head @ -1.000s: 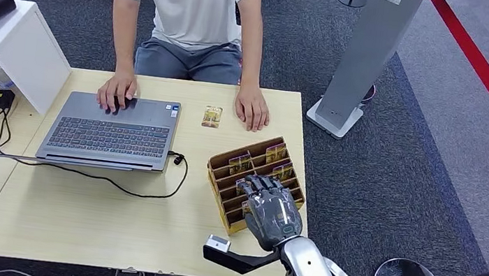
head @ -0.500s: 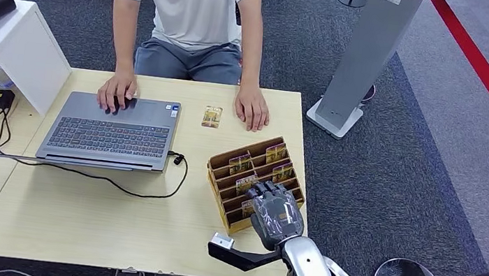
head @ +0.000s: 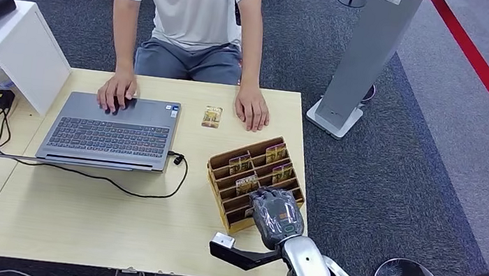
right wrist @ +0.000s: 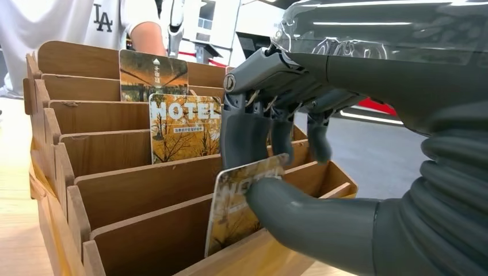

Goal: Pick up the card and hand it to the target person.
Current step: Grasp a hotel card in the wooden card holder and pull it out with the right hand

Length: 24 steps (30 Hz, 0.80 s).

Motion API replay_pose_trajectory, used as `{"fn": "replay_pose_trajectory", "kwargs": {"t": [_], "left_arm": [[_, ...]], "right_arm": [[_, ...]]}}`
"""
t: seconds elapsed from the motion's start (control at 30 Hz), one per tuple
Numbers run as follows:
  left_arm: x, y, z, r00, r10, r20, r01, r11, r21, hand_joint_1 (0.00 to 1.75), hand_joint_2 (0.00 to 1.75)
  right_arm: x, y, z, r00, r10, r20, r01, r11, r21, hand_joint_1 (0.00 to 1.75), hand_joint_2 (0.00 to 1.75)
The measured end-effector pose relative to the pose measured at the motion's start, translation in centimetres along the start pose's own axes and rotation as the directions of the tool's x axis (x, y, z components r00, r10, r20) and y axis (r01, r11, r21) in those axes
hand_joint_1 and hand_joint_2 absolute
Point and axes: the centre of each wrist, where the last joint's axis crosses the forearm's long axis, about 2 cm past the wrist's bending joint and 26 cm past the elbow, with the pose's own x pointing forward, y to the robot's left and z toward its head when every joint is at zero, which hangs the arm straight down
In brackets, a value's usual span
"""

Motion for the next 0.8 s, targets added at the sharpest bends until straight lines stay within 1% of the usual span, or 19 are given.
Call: {"fn": "replay_pose_trajectory", "kwargs": {"t": [0.4, 0.53, 0.63, 0.8], "left_arm": [[0.00, 0.00, 0.00, 1.000, 0.000, 0.001, 0.000, 1.000, 0.000, 0.00, 0.00], [-0.01, -0.02, 0.00, 1.000, -0.003, 0.003, 0.003, 1.000, -0.004, 0.00, 0.00], [-0.01, 0.01, 0.01, 1.000, -0.015, 0.008, 0.015, 1.000, -0.013, 0.00, 0.00], [-0.02, 0.12, 0.01, 1.000, -0.027, -0.009, 0.027, 1.000, 0.006, 0.00, 0.00]], "right_arm": [[0.03, 0.01, -0.01, 1.000, -0.001, 0.000, 0.001, 1.000, 0.001, 1.37, 1.75], [0.01, 0.01, -0.01, 1.000, 0.000, -0.001, 0.000, 1.000, 0.001, 1.44, 1.75], [0.00, -0.01, -0.02, 1.000, -0.001, -0.002, 0.001, 1.000, 0.001, 1.45, 1.75], [-0.05, -0.02, -0.03, 1.000, -0.002, -0.005, 0.002, 1.000, 0.001, 1.45, 1.75]]}}
